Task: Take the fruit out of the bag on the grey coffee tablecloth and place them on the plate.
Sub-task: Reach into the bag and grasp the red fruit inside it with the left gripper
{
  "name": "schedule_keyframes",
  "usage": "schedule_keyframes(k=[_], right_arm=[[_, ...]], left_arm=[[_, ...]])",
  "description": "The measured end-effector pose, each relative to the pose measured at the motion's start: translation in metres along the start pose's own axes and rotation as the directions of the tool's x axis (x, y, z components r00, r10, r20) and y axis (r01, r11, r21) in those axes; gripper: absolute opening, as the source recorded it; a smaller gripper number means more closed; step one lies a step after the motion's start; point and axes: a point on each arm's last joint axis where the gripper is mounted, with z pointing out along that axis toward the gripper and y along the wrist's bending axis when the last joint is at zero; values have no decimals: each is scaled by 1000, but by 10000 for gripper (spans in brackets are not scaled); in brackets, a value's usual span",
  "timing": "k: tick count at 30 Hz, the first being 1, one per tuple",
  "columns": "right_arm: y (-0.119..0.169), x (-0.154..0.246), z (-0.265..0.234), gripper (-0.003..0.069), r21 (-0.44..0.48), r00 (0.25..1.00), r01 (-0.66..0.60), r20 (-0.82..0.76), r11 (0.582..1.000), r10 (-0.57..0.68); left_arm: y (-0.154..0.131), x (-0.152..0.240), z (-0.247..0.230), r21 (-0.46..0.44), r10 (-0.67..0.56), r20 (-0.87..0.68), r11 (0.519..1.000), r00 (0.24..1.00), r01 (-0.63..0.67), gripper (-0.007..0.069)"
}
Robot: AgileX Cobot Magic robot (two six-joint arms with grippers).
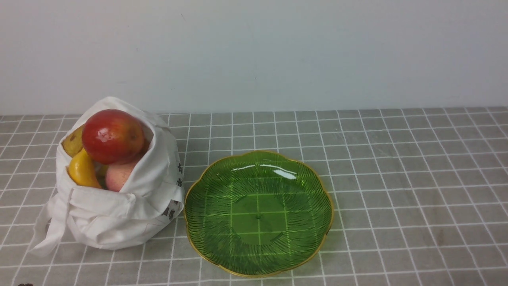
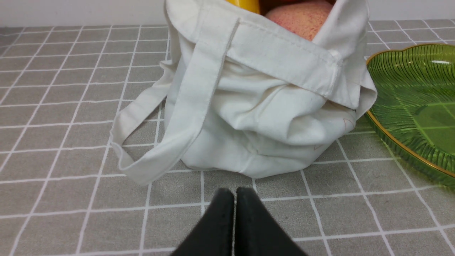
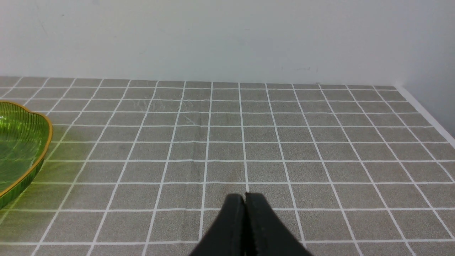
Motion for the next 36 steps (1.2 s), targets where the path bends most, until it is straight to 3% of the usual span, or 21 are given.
schedule_keyframes(k=[8,12,18,22,26,29,30,32,36], right_arm=[[0,0,0,-15,0,1000,0,0,1000,0],[0,0,0,-15,0,1000,0,0,1000,0],[0,0,0,-15,0,1000,0,0,1000,0],[0,0,0,-15,0,1000,0,0,1000,0],[0,0,0,-15,0,1000,0,0,1000,0],[0,0,0,-15,0,1000,0,0,1000,0],[0,0,0,-15,0,1000,0,0,1000,0],[0,0,0,-15,0,1000,0,0,1000,0],[0,0,0,-15,0,1000,0,0,1000,0]], left_arm=[[0,-1,0,2,-3,12,1000,1000,3,-8],[-3,-9,0,51,-139,97,990,986,134,-8],[-4,-19,-2,97,-249,193,967,949,234,-8],[-4,-28,-5,164,-417,269,908,868,386,-8],[3,-47,-13,258,-552,447,833,704,490,-8],[6,-65,-24,295,-549,540,833,638,468,-8],[5,-85,-37,306,-514,594,856,619,417,-8],[2,-107,-49,298,-468,617,883,632,363,-8],[-7,-158,-56,263,-422,460,905,782,334,-8]])
